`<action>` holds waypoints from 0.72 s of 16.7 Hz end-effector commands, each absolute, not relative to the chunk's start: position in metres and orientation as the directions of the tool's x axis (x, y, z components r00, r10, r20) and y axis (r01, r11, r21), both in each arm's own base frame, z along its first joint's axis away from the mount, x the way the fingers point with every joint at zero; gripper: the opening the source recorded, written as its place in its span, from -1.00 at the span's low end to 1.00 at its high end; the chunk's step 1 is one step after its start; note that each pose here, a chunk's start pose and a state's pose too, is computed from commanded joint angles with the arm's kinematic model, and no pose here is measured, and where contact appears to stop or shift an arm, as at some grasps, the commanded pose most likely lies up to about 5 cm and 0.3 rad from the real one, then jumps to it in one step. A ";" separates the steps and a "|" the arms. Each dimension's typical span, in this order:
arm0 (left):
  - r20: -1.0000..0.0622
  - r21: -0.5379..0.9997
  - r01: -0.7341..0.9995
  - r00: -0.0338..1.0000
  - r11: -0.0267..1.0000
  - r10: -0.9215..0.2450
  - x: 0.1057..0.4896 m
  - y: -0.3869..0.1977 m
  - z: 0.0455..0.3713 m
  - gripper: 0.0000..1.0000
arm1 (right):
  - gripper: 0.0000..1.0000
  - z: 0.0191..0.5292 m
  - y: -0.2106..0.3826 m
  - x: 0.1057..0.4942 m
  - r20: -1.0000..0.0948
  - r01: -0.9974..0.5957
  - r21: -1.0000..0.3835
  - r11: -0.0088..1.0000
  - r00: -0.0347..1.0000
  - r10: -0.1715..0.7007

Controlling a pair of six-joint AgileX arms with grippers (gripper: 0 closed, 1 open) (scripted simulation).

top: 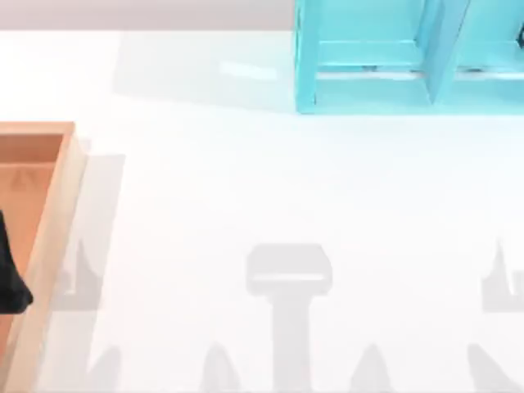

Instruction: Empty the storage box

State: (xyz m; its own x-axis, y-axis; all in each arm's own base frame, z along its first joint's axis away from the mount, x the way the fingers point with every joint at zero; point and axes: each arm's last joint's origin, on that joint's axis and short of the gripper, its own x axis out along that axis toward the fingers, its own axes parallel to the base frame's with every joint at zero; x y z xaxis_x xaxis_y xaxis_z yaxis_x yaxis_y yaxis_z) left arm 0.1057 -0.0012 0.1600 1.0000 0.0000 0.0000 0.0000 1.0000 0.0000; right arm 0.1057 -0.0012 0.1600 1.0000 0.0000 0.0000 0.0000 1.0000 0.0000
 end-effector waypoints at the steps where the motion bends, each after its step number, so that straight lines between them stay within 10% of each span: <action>1: 0.000 0.000 0.000 1.000 1.000 0.000 0.106 -0.001 0.160 1.00 | 1.00 0.160 -0.001 0.106 0.000 0.000 0.000 1.000 1.000 0.000; 6: -0.108 0.032 -0.025 0.994 0.999 0.029 0.107 0.002 0.176 1.00 | 1.00 0.160 -0.001 0.106 0.000 0.000 0.000 1.000 1.000 0.000; 12: -0.532 0.117 -0.050 0.840 0.992 0.106 0.134 0.017 0.225 1.00 | 1.00 0.160 -0.001 0.106 0.000 0.000 0.000 1.000 1.000 0.000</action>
State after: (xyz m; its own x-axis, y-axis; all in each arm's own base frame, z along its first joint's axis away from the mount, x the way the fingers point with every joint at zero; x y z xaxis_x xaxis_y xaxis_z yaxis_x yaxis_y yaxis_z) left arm 0.1343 0.0168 0.2251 0.8404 0.1055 -0.5315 -0.0503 0.9918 0.1174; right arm 0.1057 -0.0012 0.1600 1.0000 0.0000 0.0000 0.0000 1.0000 0.0000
